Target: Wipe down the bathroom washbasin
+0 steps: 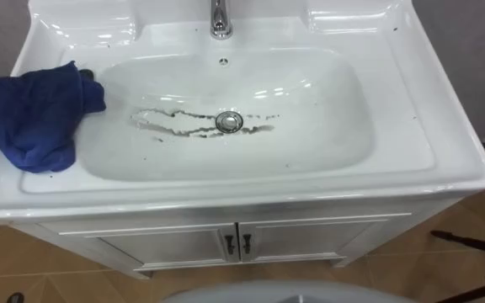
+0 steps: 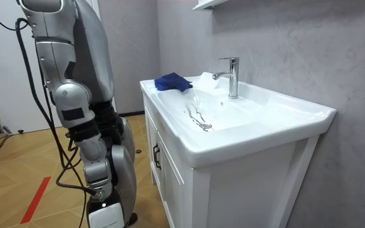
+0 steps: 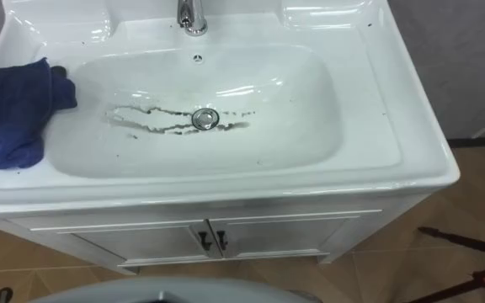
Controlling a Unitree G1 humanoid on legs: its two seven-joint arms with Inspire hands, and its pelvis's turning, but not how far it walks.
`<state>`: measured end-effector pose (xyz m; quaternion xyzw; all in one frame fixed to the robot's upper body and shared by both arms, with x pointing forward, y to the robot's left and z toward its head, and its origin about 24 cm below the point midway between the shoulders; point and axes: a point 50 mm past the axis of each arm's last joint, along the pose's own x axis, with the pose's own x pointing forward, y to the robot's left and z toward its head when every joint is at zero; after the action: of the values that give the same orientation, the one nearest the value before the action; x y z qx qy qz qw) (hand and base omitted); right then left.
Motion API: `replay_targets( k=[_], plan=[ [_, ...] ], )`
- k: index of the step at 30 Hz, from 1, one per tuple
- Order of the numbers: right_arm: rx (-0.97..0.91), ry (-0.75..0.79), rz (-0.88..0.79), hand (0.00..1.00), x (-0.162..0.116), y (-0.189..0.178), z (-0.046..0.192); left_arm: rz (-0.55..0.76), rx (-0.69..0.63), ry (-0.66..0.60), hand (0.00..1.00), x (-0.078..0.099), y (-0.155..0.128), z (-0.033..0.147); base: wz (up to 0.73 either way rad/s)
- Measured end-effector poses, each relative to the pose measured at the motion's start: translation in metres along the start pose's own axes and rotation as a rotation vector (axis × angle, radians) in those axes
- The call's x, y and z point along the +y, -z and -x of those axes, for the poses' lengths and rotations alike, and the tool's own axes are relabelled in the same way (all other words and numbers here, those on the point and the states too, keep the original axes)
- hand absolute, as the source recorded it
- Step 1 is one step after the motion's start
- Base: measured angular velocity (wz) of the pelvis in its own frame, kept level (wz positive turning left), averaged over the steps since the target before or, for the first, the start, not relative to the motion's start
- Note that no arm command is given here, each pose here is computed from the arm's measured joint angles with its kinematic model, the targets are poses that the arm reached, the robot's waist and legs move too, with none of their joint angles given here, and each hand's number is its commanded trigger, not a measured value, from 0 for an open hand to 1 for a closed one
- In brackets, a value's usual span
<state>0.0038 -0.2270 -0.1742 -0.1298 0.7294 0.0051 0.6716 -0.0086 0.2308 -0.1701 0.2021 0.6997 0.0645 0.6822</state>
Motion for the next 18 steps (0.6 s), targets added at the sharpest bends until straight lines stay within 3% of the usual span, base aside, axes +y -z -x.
replay_targets(
  k=[18],
  plan=[
    [-0.003,0.005,-0.017,0.00,-0.0003,-0.0005,0.0001,0.113,0.048,-0.037,0.00,0.0015,0.0043,-0.0002,0.00]
  ],
)
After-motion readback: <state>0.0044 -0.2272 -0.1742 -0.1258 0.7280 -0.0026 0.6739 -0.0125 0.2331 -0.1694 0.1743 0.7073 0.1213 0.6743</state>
